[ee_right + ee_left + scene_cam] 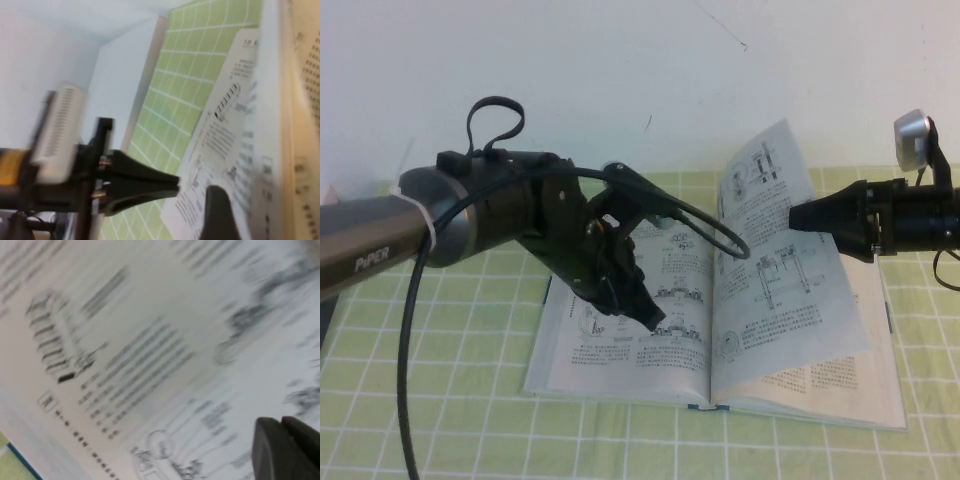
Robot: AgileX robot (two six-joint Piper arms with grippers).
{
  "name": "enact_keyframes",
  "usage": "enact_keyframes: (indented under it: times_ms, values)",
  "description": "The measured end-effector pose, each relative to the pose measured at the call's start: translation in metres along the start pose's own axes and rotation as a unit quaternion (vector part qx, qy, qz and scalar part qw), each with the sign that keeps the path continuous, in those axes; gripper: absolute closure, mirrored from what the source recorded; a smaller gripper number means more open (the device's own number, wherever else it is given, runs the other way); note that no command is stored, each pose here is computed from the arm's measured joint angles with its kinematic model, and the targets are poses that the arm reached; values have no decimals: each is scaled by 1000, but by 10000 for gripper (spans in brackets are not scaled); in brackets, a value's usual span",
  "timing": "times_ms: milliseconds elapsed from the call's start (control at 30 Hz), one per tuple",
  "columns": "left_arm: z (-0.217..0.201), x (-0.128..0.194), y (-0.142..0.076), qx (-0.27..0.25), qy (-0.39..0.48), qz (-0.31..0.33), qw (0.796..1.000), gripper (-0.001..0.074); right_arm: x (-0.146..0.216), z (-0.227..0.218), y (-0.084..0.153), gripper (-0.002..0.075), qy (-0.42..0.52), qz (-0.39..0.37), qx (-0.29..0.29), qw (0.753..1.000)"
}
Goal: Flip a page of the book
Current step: Open the closed book
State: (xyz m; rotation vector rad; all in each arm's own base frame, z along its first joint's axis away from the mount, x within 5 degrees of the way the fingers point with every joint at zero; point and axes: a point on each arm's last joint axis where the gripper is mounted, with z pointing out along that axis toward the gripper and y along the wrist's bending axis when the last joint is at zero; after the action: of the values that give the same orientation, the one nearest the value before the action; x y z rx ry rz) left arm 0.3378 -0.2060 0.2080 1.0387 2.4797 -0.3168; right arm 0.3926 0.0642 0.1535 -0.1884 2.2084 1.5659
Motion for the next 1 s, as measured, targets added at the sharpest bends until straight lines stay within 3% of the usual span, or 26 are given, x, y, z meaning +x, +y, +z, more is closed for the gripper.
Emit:
enact_keyframes:
  times_ms: [267, 433, 667, 767, 1000]
  values:
    - [-49, -17, -55, -30, -42, 75, 996, 738, 4, 0, -1, 296, 19, 6, 5, 1000]
    - [-75, -19, -100, -19, -62, 140, 988, 738, 4, 1, -1, 296, 22, 7, 6, 1000]
    - [-69, -2, -155, -29, -55, 273, 960, 738, 5, 3, 1, 296, 26, 22, 5, 999]
    - [-58, 12, -160, -49, -41, 289, 955, 738, 5, 3, 1, 296, 26, 30, 5, 999]
    - [-45, 26, -149, -103, -27, 271, 957, 738, -3, 0, 13, 301, 13, 19, 0, 1000]
